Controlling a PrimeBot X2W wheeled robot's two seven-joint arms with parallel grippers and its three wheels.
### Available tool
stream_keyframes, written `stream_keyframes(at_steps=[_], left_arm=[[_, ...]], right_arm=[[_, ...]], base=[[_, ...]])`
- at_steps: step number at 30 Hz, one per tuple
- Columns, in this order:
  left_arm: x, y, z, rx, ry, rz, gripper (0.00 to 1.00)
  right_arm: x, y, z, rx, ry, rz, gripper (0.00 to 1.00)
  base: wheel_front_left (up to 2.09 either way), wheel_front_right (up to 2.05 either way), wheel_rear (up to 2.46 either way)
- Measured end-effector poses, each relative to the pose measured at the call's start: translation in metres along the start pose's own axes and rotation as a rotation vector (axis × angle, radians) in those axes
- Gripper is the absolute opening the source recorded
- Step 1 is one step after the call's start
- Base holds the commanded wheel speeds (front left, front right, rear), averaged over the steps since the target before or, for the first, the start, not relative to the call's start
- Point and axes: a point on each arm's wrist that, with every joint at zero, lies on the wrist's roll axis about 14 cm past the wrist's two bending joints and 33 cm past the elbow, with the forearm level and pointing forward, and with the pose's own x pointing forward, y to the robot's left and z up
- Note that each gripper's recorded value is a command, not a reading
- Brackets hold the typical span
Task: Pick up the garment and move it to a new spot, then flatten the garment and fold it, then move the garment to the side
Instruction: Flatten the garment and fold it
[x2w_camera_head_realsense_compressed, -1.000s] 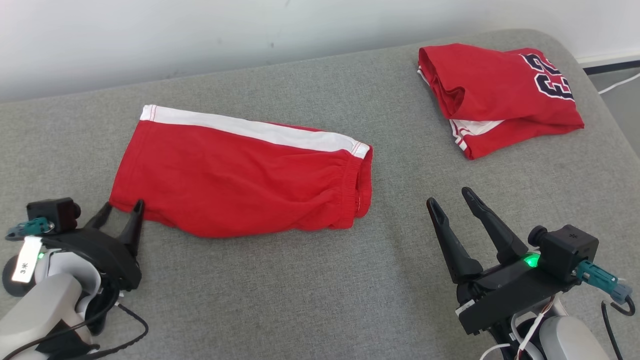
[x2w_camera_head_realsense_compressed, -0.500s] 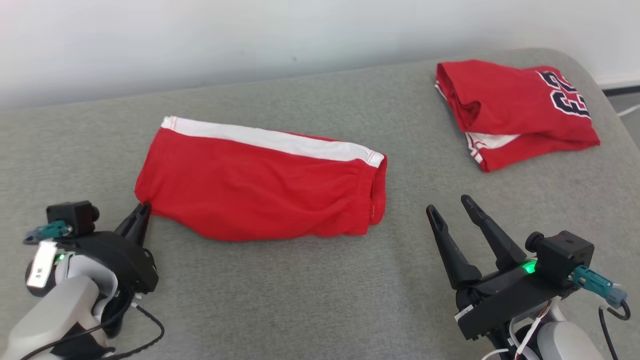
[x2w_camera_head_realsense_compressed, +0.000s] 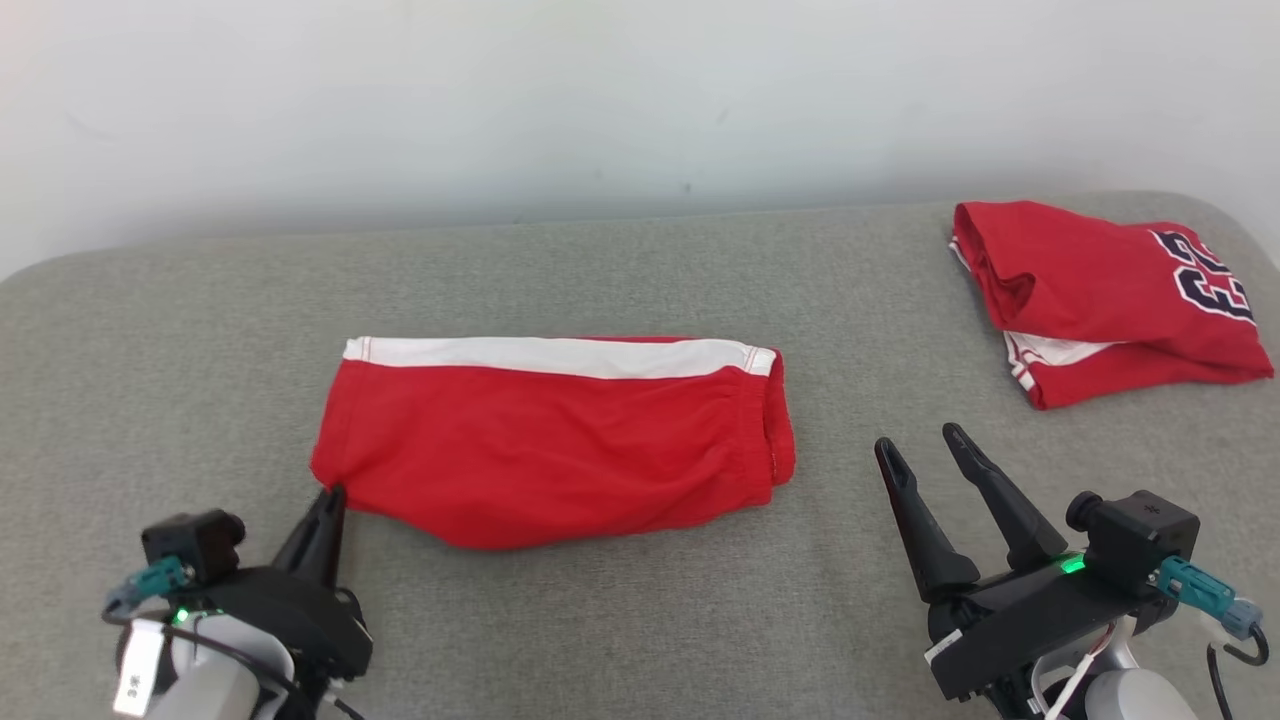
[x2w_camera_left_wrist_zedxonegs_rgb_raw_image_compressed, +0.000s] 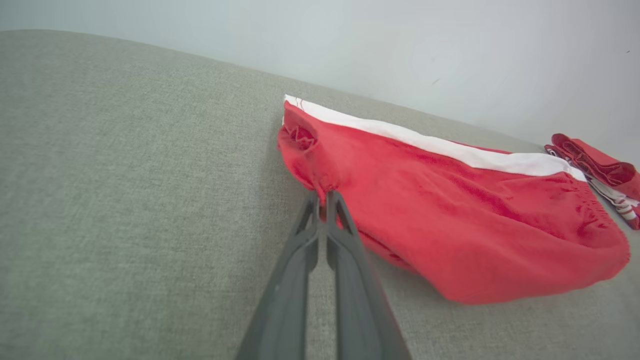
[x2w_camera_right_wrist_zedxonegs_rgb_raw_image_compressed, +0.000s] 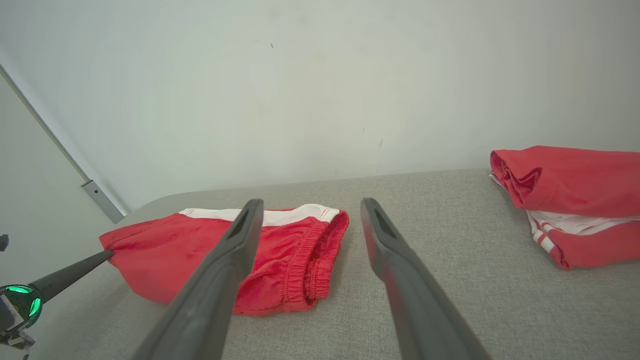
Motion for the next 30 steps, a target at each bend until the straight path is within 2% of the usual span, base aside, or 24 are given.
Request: stream_keyframes(at_steps=[11, 21, 22, 23, 24, 25, 30], left_arm=[[-0.043, -0.003, -0.031, -0.057, 0.02, 0.043, 0.0], [-0.051, -0.005, -0.032, -0.062, 0.001, 0.057, 0.0], [-0.052, -0.003, -0.032, -0.053, 0.001, 0.068, 0.12], [-0.052, -0.002, -0.032, -0.047, 0.0, 0.076, 0.36], [-0.052, -0.001, -0.031, -0.038, -0.003, 0.083, 0.77], [-0.052, 0.0, -0.028, -0.027, -0.013, 0.09, 1.0], [-0.053, 0.005, -0.002, 0.011, -0.107, 0.133, 1.0]], right_arm=[[-0.002, 0.023, -0.002, 0.011, 0.019, 0.063, 1.0], [-0.013, 0.022, -0.012, 0.025, 0.054, 0.049, 1.0], [-0.013, 0.022, -0.012, 0.026, 0.054, 0.046, 1.0], [-0.014, 0.021, -0.012, 0.027, 0.053, 0.044, 1.0], [-0.015, 0.02, -0.012, 0.027, 0.052, 0.04, 1.0], [-0.015, 0.019, -0.012, 0.028, 0.051, 0.037, 1.0], [-0.016, 0.014, -0.007, 0.011, 0.024, 0.021, 1.0]], base=[[0.0, 0.0, 0.0], [0.0, 0.0, 0.0], [0.0, 0.0, 0.0], [0.0, 0.0, 0.0], [0.0, 0.0, 0.0], [0.0, 0.0, 0.0], [0.0, 0.0, 0.0]])
